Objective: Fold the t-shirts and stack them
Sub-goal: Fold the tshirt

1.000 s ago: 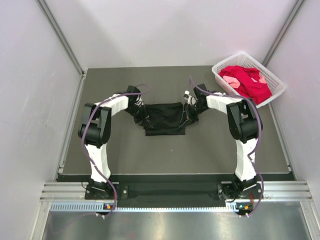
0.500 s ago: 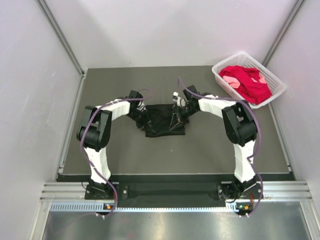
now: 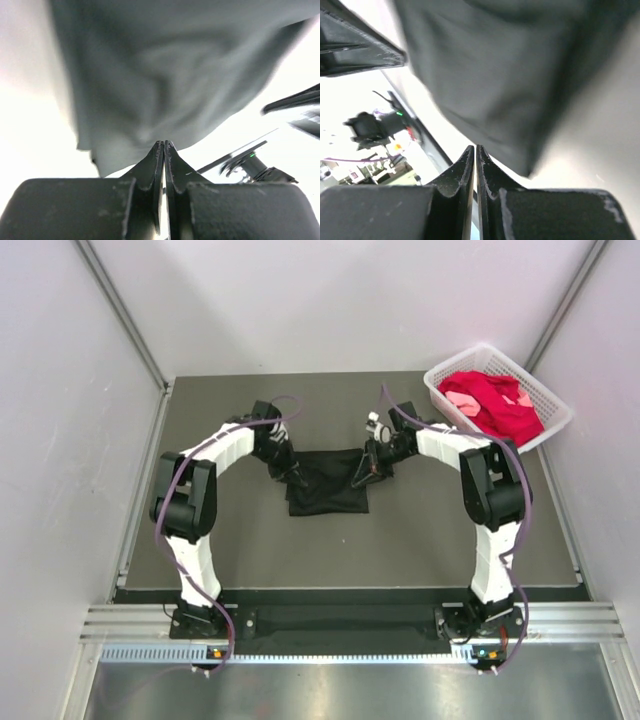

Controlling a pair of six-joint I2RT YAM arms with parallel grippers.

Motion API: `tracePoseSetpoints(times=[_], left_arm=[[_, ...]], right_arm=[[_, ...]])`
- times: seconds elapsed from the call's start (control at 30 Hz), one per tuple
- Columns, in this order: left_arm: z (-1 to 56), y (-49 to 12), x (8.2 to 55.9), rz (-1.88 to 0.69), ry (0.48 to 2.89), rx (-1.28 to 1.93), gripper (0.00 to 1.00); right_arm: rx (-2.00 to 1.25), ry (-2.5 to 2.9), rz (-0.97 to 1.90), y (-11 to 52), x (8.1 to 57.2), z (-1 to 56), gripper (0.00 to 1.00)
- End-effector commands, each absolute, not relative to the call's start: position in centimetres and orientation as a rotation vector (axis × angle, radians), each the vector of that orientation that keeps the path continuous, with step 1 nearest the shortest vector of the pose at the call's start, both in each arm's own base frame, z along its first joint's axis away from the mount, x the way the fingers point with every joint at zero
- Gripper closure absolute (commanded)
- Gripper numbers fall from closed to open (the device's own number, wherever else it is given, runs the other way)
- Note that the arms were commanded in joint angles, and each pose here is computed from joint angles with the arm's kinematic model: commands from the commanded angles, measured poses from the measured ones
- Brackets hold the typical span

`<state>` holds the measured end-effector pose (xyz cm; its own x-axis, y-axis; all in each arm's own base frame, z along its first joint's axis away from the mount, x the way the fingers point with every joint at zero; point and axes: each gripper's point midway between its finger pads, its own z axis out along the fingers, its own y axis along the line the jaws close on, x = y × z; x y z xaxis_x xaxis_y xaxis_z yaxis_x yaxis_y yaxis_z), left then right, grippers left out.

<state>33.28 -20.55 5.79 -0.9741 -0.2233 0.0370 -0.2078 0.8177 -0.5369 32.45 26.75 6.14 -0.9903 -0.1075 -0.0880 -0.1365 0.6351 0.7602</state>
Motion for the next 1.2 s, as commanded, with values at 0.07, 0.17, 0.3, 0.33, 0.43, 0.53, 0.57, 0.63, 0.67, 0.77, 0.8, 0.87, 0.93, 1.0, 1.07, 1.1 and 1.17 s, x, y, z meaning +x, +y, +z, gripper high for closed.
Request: tracePoseSetpoints(times=[0.07,0.17,0.3,0.33,0.43,0.53,0.57,0.63,0.67,0.77,0.8,0.87,0.93,1.0,1.07,1.1,1.17], left_arm=[[7.4,-21.6,38.1,-0.938,2.875,-0.319,0.94],[5.7,-21.8,40.0,-0.942,2.864,-0.329,0.94],[4.0,-21.7,42.5,-0.972,2.835,-0.342,0.94],[3.8,-21.5,43.1,-0.977,2.822,-0.347,0.94],[3.6,-21.1,45.0,-1.008,2.765,-0.364,0.93],[4.1,-20.8,46.3,-1.044,2.709,-0.382,0.91],[4.1,-20.7,46.5,-1.076,2.696,-0.388,0.91],[4.2,-20.7,47.1,-1.096,2.668,-0.398,0.9],[4.1,-20.6,47.3,-1.103,2.663,-0.402,0.9],[3.4,-20.6,47.9,-1.134,2.651,-0.43,0.9],[3.2,-20.7,48.1,-1.148,2.646,-0.451,0.9],[2.6,-20.8,48.5,-1.166,2.637,-0.463,0.9],[2.0,-20.9,49.0,-1.167,2.637,-0.469,0.9],[1.3,-20.7,49.2,-1.156,2.644,-0.471,0.9],[1.0,-20.4,49.5,-1.14,2.646,-0.481,0.9],[0.8,-20.2,49.6,-1.14,2.647,-0.486,0.9],[0.9,-19.7,50.0,-1.136,2.639,-0.49,0.89]], right_arm=[[-0.272,2.589,1.483,30.9,35.8,11.5,0.95],[-0.217,2.587,1.482,31.4,37.8,9.8,0.95],[-0.164,2.547,1.474,31.6,40.7,8.4,0.95],[-0.157,2.525,1.468,31.4,41.7,8.5,0.95],[-0.114,2.489,1.45,30.7,44.2,7.2,0.95],[-0.048,2.422,1.479,30.1,46.3,6.8,0.95],[-0.028,2.409,1.498,30.1,46.7,6.7,0.95],[0.035,2.359,1.548,29.9,47.8,7.1,0.95],[0.092,2.361,1.568,29.8,48.1,7.0,0.95],[0.165,2.36,1.581,29.7,49.1,6.5,0.95],[0.176,2.355,1.577,29.8,49.4,6.6,0.95],[0.219,2.38,1.568,29.8,49.6,5.7,0.95],[0.242,2.391,1.549,29.8,50.1,5.3,0.95],[0.274,2.432,1.524,29.7,50.1,4.3,0.95],[0.332,2.499,1.473,29.1,49.8,2.8,0.95],[0.332,2.502,1.46,29.1,50.0,2.8,0.95],[0.329,2.522,1.43,28.9,50.0,2.3,0.95]])
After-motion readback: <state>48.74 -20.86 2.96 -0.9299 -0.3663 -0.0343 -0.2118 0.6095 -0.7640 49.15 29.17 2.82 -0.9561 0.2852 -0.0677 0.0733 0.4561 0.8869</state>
